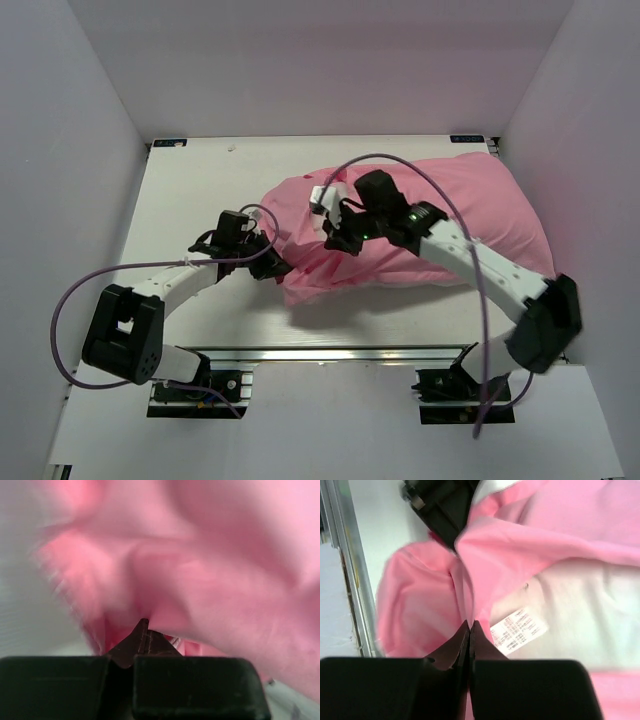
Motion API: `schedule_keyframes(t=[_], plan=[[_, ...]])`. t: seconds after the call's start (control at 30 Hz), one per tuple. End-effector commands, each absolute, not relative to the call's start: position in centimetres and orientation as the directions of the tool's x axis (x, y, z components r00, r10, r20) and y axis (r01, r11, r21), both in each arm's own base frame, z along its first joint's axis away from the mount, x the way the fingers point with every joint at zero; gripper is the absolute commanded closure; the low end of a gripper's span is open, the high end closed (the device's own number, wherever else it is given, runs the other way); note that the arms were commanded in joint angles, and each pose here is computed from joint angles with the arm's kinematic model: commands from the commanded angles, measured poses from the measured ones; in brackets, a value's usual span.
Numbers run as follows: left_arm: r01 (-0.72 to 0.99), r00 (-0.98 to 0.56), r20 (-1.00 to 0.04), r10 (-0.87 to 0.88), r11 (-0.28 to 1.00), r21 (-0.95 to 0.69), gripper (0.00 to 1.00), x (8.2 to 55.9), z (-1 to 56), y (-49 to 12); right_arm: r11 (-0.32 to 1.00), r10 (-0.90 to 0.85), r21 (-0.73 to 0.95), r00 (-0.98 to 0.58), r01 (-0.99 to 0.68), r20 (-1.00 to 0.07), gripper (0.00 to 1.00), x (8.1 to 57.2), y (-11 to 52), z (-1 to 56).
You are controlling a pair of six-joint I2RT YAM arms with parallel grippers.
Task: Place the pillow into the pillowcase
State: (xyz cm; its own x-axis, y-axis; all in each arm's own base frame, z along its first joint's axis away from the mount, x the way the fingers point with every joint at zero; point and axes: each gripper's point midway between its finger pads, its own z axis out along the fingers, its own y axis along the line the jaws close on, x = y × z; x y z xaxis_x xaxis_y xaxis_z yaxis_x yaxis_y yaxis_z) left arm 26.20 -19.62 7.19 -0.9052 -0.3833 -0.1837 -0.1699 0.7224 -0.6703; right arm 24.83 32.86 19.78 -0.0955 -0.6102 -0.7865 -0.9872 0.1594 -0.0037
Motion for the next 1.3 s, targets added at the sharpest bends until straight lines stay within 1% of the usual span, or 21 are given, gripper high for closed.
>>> schedule_keyframes(t=[0.0,0.07,0.23,0.4,0.47,0.53,0.6,0.63,0.67,0.73,0.77,0.83,0.87,0.97,1.0,1.03,1.1,1.13,1.17,1.2,1.27], plan=[[-0.173,-0.899,-0.212,-0.382,0.756,-0.632,1.0,26.6,6.7,-18.9,0.305,-0.434,-0.238,0.087,-0.922,-0.897,1.0,26.7,31.7,27.0],[-0.176,-0.901,-0.21,-0.379,0.763,-0.622,1.0,26.6,6.7,-18.8,0.416,-0.384,-0.325,0.16,-0.849,-0.909,1.0,27.4,29.7,30.0],[-0.172,-0.906,-0.216,-0.364,0.782,-0.599,1.0,26.7,6.9,-18.5,0.674,-0.404,-0.428,0.185,-0.602,-0.896,1.0,29.6,23.5,30.9],[-0.153,-0.91,-0.235,-0.341,0.804,-0.574,1.0,26.9,7.5,-18.1,0.626,-0.461,-0.454,0.168,-0.634,-0.871,1.0,27.7,21.6,28.4],[-0.16,-0.911,-0.242,-0.334,0.827,-0.539,1.0,26.7,7.8,-17.5,0.64,-0.448,-0.468,0.199,-0.61,-0.872,1.0,27.0,20.4,29.2],[-0.17,-0.916,-0.241,-0.321,0.854,-0.492,1.0,25.9,8.0,-16.5,0.673,-0.395,-0.48,0.276,-0.563,-0.876,1.0,26.7,19.5,32.1],[-0.185,-0.902,-0.278,-0.33,0.878,-0.442,1.0,26.0,8.4,-15.0,0.688,-0.372,-0.486,0.313,-0.539,-0.874,1.0,26.6,18.9,34.2],[-0.202,-0.901,-0.275,-0.334,0.887,-0.415,1.0,25.4,8.5,-14.3,0.701,-0.363,-0.485,0.324,-0.523,-0.874,0.95,26.7,18.7,35.0],[-0.206,-0.884,-0.317,-0.345,0.894,-0.398,1.0,25.5,9.3,-13.5,0.711,-0.363,-0.486,0.325,-0.508,-0.873,0.83,26.9,18.4,35.3],[-0.219,-0.871,-0.336,-0.359,0.896,-0.387,1.0,25.2,10.0,-12.5,0.731,-0.385,-0.495,0.316,-0.469,-0.867,0.66,27.8,17.9,35.4],[-0.223,-0.857,-0.359,-0.37,0.894,-0.39,1.0,25.3,10.7,-12.0,0.733,-0.393,-0.496,0.306,-0.466,-0.867,0.5,28.1,17.8,35.0],[-0.229,-0.849,-0.369,-0.378,0.893,-0.387,0.91,25.1,11.2,-11.6,0.73,-0.391,-0.492,0.3,-0.475,-0.87,0.42,28.2,18.0,34.8],[-0.233,-0.843,-0.377,-0.384,0.892,-0.388,0.82,25.0,11.5,-11.5,0.729,-0.386,-0.488,0.301,-0.48,-0.872,0.37,28.2,18.0,35.0],[-0.245,-0.833,-0.387,-0.396,0.89,-0.383,0.66,24.8,12.0,-11.1,0.673,-0.343,-0.494,0.359,-0.551,-0.868,0.37,27.5,19.9,36.8],[-0.242,-0.82,-0.406,-0.403,0.888,-0.392,0.64,24.8,12.7,-11.0,0.592,-0.368,-0.49,0.326,-0.64,-0.871,0.38,27.1,21.5,34.8],[-0.239,-0.811,-0.419,-0.408,0.885,-0.399,0.63,24.9,13.2,-11.0,0.504,-0.312,-0.475,0.361,-0.722,-0.879,0.38,25.7,23.5,35.7],[-0.229,-0.783,-0.455,-0.424,0.877,-0.422,0.57,25.1,14.7,-10.9,0.397,-0.322,-0.396,0.279,-0.828,-0.905,0.41,25.4,25.8,33.0],[-0.222,-0.768,-0.475,-0.429,0.874,-0.432,0.55,25.4,15.8,-10.9,0.34,-0.276,-0.351,0.264,-0.873,-0.924,0.42,24.5,27.1,33.5],[-0.219,-0.757,-0.49,-0.431,0.875,-0.432,0.51,25.5,16.6,-10.7,0.314,-0.27,-0.333,0.253,-0.889,-0.929,0.42,24.4,27.9,33.1],[-0.223,-0.753,-0.498,-0.431,0.879,-0.422,0.42,25.0,17.2,-10.3,0.304,-0.293,-0.309,0.221,-0.901,-0.93,0.42,25.2,28.9,31.8],[-0.243,-0.708,-0.552,-0.441,0.886,-0.396,0.33,25.3,19.1,-9.1,0.229,-0.315,-0.339,0.26,-0.913,-0.913,0.35,24.9,30.1,32.2]])
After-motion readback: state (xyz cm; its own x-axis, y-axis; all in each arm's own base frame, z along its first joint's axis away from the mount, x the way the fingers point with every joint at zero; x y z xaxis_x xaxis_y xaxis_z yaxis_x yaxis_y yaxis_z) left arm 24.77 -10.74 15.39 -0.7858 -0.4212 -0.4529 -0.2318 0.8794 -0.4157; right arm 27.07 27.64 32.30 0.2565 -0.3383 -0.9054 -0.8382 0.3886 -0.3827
